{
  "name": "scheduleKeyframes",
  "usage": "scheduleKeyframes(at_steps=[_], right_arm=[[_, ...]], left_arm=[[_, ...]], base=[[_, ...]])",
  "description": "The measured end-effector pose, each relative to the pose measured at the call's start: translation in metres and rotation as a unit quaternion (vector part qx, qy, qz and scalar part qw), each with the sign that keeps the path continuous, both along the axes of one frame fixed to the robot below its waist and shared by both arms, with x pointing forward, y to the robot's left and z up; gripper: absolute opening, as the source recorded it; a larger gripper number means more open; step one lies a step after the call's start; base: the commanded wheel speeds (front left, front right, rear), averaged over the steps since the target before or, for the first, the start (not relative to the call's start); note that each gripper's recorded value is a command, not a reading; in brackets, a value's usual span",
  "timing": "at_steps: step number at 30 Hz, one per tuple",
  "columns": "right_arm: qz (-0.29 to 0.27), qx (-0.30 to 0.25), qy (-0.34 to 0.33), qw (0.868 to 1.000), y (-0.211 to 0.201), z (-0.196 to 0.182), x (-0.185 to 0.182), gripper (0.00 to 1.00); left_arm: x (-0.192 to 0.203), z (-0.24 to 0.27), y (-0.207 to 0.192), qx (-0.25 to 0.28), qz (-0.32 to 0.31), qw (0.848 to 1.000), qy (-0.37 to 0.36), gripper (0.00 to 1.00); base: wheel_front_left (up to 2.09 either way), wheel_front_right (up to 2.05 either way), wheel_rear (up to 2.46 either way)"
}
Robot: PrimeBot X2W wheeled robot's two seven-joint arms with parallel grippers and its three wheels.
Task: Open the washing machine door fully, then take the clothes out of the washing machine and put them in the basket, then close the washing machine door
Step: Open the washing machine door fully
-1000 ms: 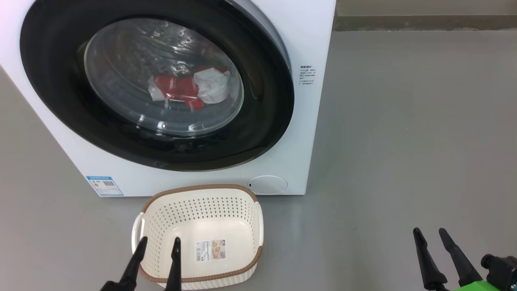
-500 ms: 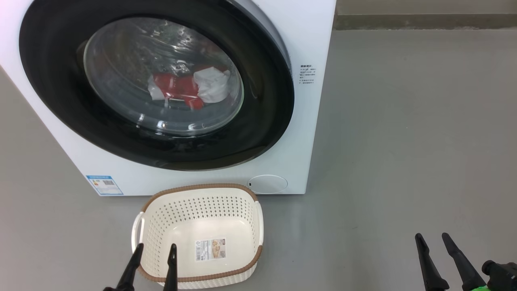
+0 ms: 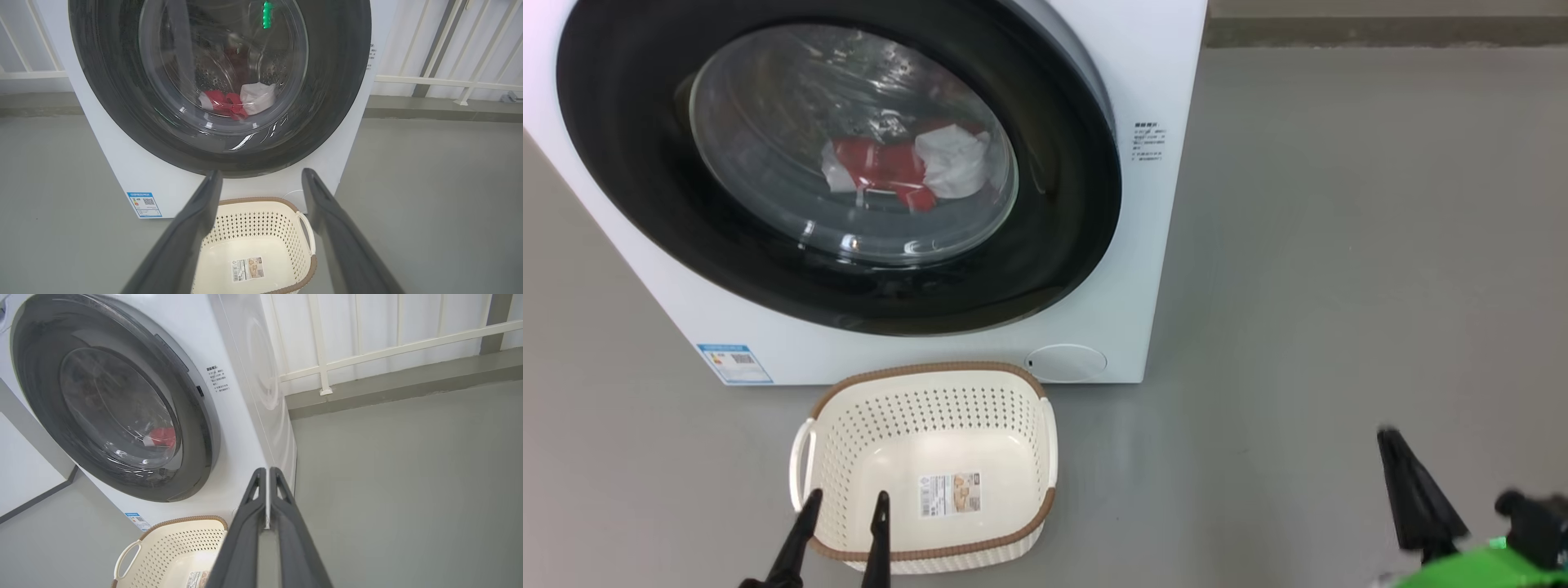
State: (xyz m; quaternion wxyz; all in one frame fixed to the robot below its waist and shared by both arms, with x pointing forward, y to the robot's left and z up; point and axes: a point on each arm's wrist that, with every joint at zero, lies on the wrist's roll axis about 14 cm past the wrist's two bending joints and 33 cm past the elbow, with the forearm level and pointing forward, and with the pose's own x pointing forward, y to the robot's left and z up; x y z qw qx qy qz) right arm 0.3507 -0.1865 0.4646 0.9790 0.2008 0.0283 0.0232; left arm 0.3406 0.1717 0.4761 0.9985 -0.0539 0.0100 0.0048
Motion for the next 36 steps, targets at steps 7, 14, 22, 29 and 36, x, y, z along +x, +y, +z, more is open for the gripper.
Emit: scheduleKeyframes(at_steps=[7, 14, 22, 29, 36], right_arm=[[0.024, 0.063, -0.098, 0.993, 0.024, 0.065, 0.062, 0.0], [0.08, 0.096, -0.192, 0.973, 0.057, 0.139, 0.121, 0.0], [0.156, 0.086, -0.226, 0.958, 0.099, 0.173, 0.174, 0.0], [0.225, 0.119, -0.176, 0.951, 0.139, 0.155, 0.211, 0.0], [0.291, 0.199, -0.086, 0.932, 0.165, 0.138, 0.24, 0.0]], left_arm=[[0.006, -0.001, -0.009, -0.008, -0.011, 1.0, 0.003, 1.0], [0.019, 0.002, -0.013, -0.017, -0.01, 1.0, 0.0, 1.0], [0.034, 0.0, -0.013, -0.019, -0.004, 1.0, 0.003, 1.0], [0.045, -0.007, -0.009, -0.019, 0.007, 1.0, 0.014, 1.0], [0.057, -0.019, -0.006, -0.024, 0.013, 0.999, 0.03, 1.0]], base=[[0.0, 0.0, 0.0], [0.0, 0.0, 0.0], [0.0, 0.0, 0.0], [0.0, 0.0, 0.0], [0.0, 0.0, 0.0]])
